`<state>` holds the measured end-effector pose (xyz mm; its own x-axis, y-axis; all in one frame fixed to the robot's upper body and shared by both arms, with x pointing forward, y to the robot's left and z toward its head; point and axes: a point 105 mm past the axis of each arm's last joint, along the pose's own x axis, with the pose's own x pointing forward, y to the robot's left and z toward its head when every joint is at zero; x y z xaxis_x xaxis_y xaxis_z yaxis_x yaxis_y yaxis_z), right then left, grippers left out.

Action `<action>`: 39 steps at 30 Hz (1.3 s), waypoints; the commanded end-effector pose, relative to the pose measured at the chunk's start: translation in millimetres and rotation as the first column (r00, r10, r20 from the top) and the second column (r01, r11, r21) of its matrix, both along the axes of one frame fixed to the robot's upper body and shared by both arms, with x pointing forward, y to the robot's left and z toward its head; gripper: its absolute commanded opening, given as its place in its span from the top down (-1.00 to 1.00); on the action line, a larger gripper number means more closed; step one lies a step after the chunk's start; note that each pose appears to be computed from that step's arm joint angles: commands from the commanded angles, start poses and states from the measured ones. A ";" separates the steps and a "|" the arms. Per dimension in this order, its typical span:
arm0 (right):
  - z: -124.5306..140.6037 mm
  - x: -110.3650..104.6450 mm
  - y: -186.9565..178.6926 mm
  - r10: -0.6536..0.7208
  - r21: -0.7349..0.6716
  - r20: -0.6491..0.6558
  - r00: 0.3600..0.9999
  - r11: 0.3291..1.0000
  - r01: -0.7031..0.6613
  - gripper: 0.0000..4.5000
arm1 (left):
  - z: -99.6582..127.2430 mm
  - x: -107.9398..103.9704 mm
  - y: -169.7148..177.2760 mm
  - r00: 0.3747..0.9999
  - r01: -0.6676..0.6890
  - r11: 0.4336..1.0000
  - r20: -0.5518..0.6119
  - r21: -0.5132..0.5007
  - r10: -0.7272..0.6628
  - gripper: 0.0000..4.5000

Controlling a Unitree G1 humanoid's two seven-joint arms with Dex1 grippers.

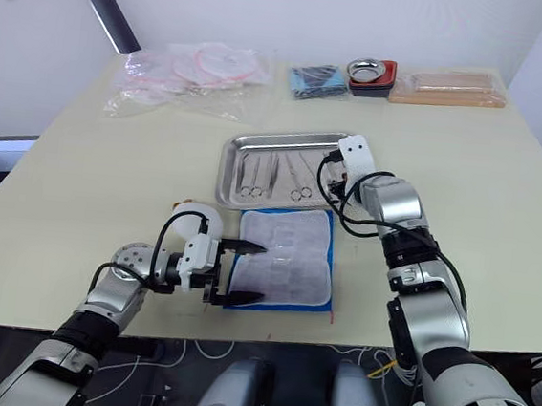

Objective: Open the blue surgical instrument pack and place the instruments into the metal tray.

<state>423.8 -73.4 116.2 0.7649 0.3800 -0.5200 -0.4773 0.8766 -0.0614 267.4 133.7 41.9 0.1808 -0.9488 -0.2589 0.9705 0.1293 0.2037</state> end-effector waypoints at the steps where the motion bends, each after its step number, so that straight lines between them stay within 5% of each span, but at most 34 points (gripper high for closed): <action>1: 29.1 0.7 2.9 0.049 0.021 0.099 0.994 0.998 -0.052 -0.56 | -59.0 -21.2 30.9 0.974 -0.078 0.975 -0.191 0.209 0.119 -1.00; 4: 42.6 -3.6 2.5 0.093 0.036 0.144 0.985 0.994 -0.099 -0.98 | -58.8 -21.2 30.9 0.975 -0.079 0.975 -0.190 0.208 0.120 -1.00; 10: 58.2 -22.6 -8.6 0.206 0.064 0.242 0.948 0.972 -0.228 -0.98 | -44.3 -18.6 29.2 0.978 -0.096 0.986 -0.172 0.135 0.118 -1.00; 20: 59.6 -60.4 -31.4 0.290 0.103 0.466 0.836 0.921 -0.377 -0.98 | 28.8 -4.5 24.1 0.985 -0.167 0.985 0.028 -0.044 0.168 -1.00; 26: 67.1 -88.7 -44.3 0.299 0.137 0.592 0.748 0.878 -0.459 -0.98 | 63.3 -12.7 25.4 0.972 -0.228 0.959 0.020 -0.171 0.235 -1.00; 34: 68.4 -119.1 -98.1 0.219 0.232 0.617 0.756 0.867 -0.441 -0.98 | 94.5 -1.6 87.4 0.828 -0.544 0.800 -0.009 -0.253 0.560 -1.00; 39: 51.4 -139.3 -138.4 0.162 0.223 0.577 0.800 0.912 -0.345 -0.98 | 89.2 -12.8 157.9 0.653 -0.744 0.635 -0.026 -0.207 0.757 -1.00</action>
